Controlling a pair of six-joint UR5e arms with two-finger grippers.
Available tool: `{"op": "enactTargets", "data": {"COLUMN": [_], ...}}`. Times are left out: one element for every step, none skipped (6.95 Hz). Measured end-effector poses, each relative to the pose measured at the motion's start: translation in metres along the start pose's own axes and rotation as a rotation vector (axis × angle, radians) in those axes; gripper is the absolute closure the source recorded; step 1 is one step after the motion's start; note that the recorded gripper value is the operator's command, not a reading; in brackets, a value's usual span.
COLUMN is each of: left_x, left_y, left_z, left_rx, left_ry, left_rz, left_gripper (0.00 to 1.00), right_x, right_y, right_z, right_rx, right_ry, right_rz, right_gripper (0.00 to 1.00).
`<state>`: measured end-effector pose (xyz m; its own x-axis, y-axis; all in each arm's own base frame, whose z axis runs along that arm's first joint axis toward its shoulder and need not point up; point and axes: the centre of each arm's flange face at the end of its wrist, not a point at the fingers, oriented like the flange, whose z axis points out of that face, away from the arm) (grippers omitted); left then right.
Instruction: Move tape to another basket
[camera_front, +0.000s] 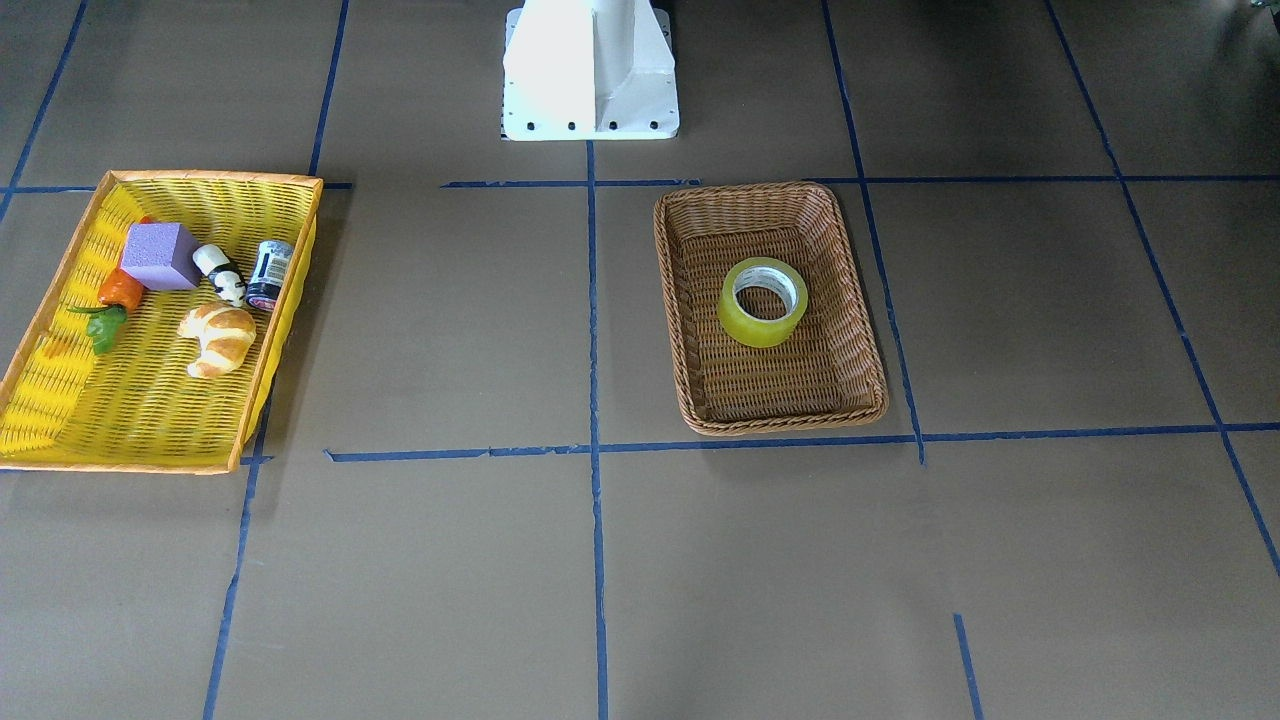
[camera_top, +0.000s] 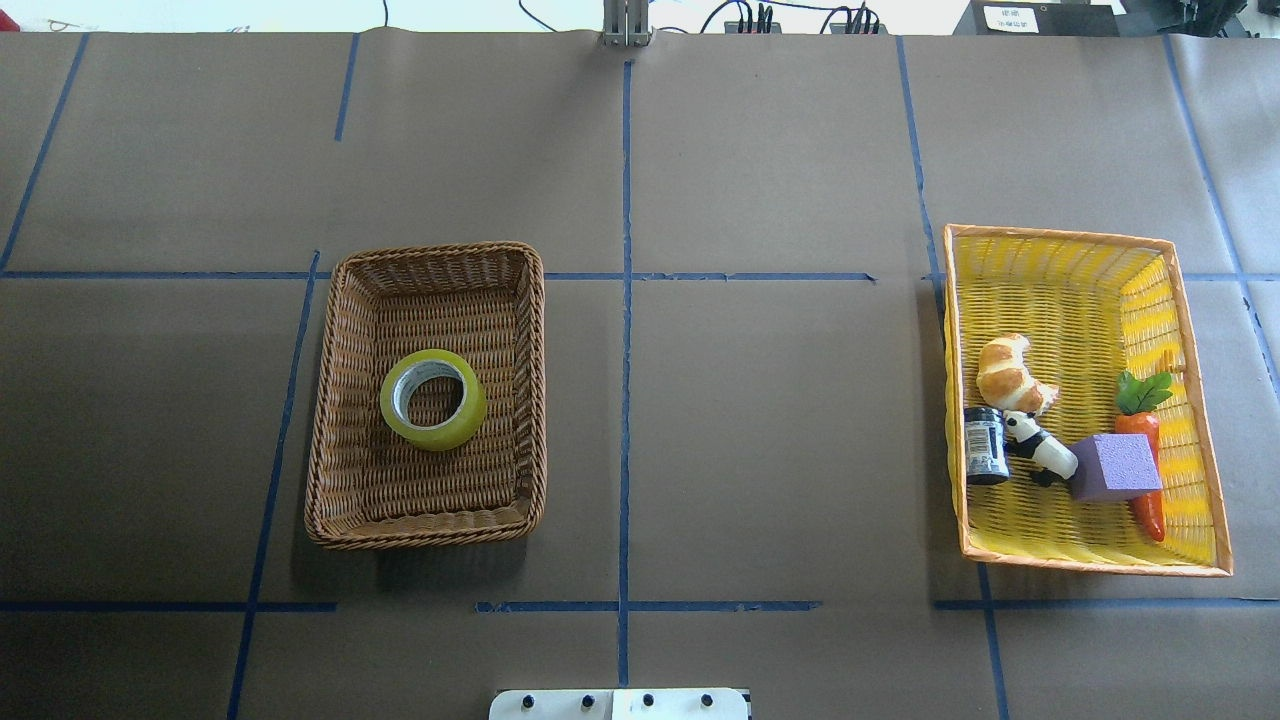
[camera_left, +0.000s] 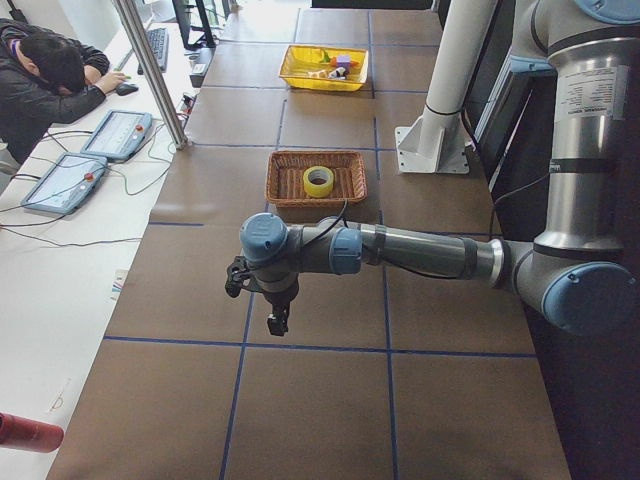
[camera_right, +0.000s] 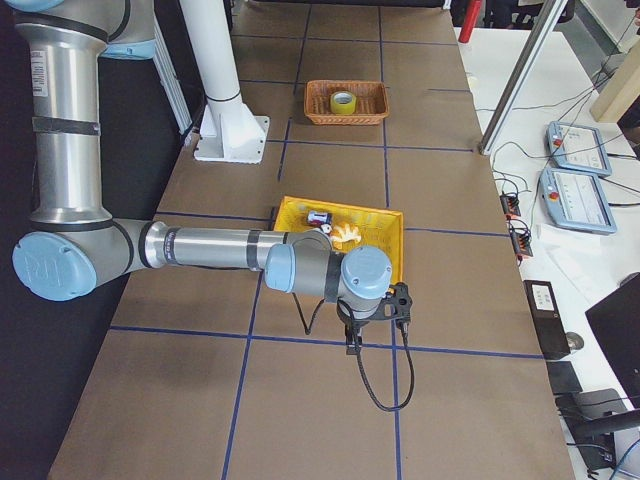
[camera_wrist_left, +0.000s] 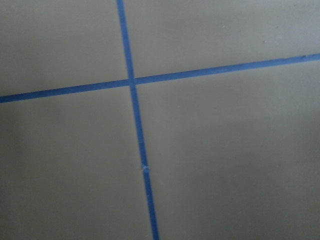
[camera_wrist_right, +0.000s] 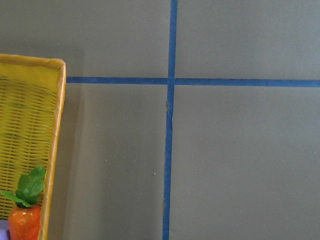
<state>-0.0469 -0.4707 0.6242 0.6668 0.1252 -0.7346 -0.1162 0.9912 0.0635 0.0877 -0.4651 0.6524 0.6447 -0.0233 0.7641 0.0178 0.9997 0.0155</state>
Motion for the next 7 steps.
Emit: {"op": "enactTargets", "data": {"left_x": [-0.017, -0.027, -0.031, -0.032, -0.032, -0.032, -0.032], "left_y": [0.01, 0.018, 0.021, 0.022, 0.022, 0.022, 0.022], "left_z": [0.009, 0.015, 0.018, 0.019, 0.018, 0.018, 0.018], "left_rx": [-0.015, -0.025, -0.029, -0.029, -0.029, -0.028, -0.028], "left_ry": [0.014, 0.021, 0.023, 0.023, 0.023, 0.022, 0.022], "left_rz": [-0.016, -0.023, -0.026, -0.028, -0.028, -0.029, -0.028], "left_gripper": [0.0, 0.0, 0.0, 0.0, 0.0, 0.0, 0.0], "right_x": [-0.001, -0.001, -0.002, -0.002, -0.002, -0.003, -0.003], "right_y": [0.0, 0.0, -0.001, -0.001, -0.001, -0.001, -0.001], "right_z": [0.0, -0.001, -0.001, -0.001, -0.001, -0.002, -0.002], "right_rx": [0.002, 0.003, 0.004, 0.004, 0.005, 0.006, 0.006], "right_ry": [-0.002, -0.003, -0.003, -0.003, -0.003, -0.003, -0.003], "right_rz": [0.001, -0.001, -0.002, -0.003, -0.003, -0.004, -0.005], "right_gripper": [0.0, 0.0, 0.0, 0.0, 0.0, 0.0, 0.0]}}
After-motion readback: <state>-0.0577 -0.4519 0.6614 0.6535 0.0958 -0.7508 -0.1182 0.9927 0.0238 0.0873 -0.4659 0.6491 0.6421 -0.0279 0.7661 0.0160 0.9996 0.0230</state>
